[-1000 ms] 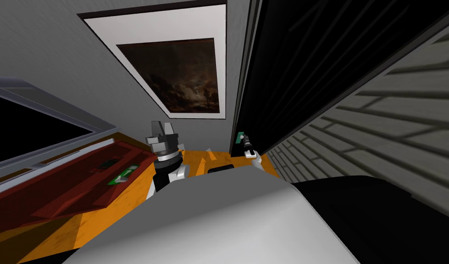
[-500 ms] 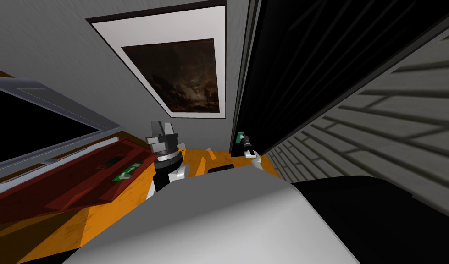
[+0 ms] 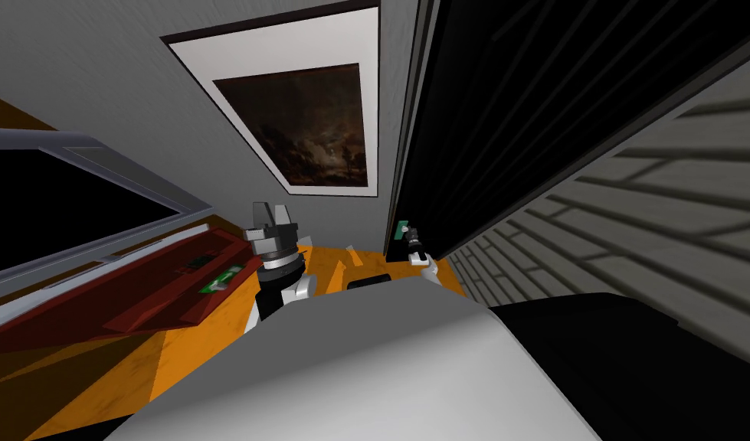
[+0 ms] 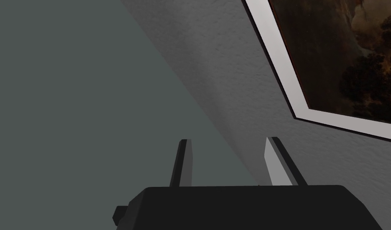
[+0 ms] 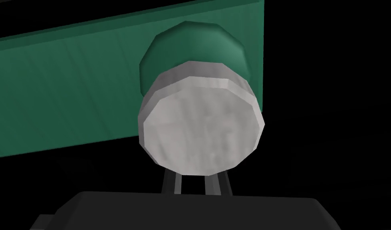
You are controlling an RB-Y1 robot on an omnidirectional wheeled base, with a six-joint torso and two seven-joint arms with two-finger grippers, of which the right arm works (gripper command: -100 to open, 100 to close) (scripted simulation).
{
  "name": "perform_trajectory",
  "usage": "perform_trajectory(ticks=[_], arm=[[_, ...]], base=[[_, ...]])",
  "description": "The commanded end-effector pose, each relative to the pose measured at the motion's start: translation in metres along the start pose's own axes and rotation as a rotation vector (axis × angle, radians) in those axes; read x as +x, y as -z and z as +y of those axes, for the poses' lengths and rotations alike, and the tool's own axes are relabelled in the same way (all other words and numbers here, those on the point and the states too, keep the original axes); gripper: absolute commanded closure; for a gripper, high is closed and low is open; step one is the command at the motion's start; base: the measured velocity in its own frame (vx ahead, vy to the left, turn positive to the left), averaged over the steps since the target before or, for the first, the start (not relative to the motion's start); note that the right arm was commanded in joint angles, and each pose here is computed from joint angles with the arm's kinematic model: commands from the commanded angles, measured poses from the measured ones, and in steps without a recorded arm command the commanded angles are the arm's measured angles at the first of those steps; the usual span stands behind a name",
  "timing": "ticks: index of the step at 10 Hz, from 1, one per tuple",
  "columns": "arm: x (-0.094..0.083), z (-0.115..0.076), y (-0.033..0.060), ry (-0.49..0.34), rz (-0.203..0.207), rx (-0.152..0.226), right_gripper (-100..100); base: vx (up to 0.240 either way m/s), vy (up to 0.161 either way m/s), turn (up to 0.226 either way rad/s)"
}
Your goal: Pull the door open
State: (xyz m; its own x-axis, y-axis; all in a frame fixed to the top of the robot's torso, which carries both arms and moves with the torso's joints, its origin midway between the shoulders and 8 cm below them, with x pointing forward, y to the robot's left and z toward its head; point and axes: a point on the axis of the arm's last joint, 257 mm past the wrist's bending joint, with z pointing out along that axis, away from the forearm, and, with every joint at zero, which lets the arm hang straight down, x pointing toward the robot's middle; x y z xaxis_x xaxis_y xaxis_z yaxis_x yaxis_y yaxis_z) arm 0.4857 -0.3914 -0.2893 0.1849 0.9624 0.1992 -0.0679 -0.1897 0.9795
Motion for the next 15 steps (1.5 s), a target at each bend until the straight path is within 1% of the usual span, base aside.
perform_trajectory(ticks=[1,2,3,4,6,8,9,11,12,14,15], arm=[[0.021,-0.001,-0.0009,-0.092,0.025,-0.007,100],[0.021,-0.001,-0.0009,-0.093,0.025,-0.006,100],[0.021,-0.001,0.0007,-0.155,0.022,-0.006,100],[0.001,-0.002,0.0053,-0.173,-0.013,-0.001,-100],[0.001,-0.001,0.0082,-0.254,-0.019,-0.005,-100],[0.001,-0.001,0.0121,-0.356,-0.027,-0.010,-100],[0.001,-0.001,0.0121,-0.361,-0.027,-0.010,-100],[0.001,-0.001,0.0167,-0.478,-0.036,-0.015,-100],[0.001,-0.001,0.0167,-0.491,-0.036,-0.015,-100],[0.003,-0.002,0.0220,-0.615,-0.047,-0.021,-100],[0.003,-0.002,0.0220,-0.633,-0.047,-0.022,-100]], base=[[-0.036,-0.029,0.049],[-0.037,-0.017,0.045],[-0.029,-0.018,0.056],[-0.041,-0.048,0.019],[-0.074,-0.015,0.086],[-0.088,0.024,0.094],[-0.061,-0.001,0.026],[-0.070,-0.019,0.078],[-0.055,-0.032,0.027],[-0.066,-0.026,0.078],[-0.054,-0.024,0.031]])
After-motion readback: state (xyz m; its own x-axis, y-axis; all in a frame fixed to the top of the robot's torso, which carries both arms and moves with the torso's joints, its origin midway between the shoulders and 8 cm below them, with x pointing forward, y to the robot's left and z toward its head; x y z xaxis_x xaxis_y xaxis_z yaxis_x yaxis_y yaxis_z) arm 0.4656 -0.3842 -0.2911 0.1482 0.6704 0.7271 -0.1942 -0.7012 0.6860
